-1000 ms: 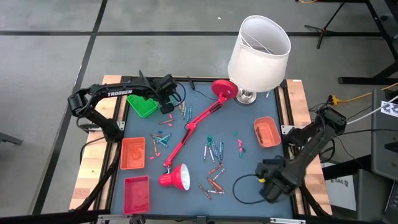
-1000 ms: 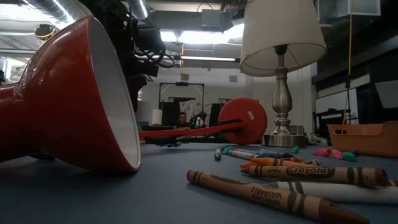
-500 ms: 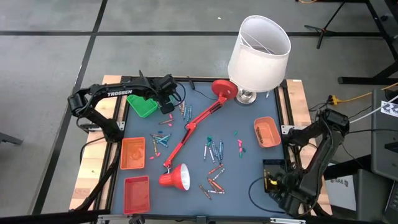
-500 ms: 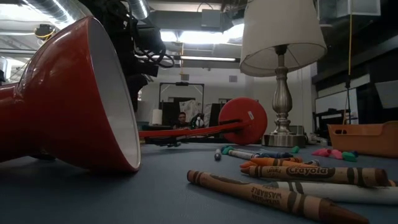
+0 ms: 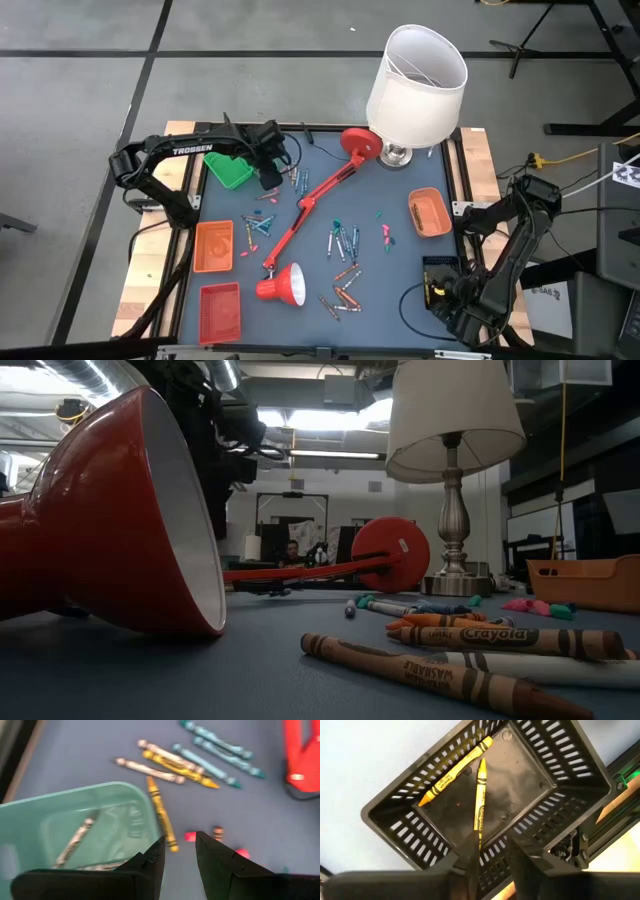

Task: Sort crayons
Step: Put the yellow crayon into the black bin, then put the brown crayon into the right orange bin

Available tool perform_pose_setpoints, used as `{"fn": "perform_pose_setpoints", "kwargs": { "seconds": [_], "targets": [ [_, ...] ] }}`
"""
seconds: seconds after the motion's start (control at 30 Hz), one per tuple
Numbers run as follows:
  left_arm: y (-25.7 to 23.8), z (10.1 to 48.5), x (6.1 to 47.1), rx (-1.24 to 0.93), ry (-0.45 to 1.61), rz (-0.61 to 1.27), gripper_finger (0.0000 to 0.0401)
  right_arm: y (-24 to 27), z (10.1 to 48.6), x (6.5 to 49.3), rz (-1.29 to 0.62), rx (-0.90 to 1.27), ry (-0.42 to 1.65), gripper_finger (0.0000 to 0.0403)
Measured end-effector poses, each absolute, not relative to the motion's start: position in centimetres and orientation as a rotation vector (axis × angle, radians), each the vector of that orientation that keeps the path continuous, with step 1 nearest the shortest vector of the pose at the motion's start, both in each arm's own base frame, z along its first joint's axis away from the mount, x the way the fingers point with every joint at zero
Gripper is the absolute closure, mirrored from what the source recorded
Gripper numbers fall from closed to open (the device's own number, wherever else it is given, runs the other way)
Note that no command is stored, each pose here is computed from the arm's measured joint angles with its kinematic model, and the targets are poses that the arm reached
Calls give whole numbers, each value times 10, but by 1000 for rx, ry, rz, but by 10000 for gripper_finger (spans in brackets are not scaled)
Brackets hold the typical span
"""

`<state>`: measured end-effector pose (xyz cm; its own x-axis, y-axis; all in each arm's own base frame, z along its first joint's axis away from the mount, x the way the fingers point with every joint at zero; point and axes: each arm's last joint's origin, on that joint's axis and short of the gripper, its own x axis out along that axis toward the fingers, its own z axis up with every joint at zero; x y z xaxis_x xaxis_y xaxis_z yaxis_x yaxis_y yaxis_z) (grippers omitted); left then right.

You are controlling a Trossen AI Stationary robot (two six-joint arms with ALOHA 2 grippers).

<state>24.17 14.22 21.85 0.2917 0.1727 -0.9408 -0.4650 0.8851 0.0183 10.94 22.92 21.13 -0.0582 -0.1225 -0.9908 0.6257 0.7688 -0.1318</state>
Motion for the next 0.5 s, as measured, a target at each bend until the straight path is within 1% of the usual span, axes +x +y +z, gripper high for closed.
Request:
{"fn": "perform_pose_setpoints", "kwargs": {
  "seconds": [0.17,0.5],
  "targets": [
    [129,210,243,-292,1233,355,309,229,211,109,-638,422,1517,271],
    [101,173,229,-268,1377,288,309,228,211,111,-634,408,1456,268]
  ]
}}
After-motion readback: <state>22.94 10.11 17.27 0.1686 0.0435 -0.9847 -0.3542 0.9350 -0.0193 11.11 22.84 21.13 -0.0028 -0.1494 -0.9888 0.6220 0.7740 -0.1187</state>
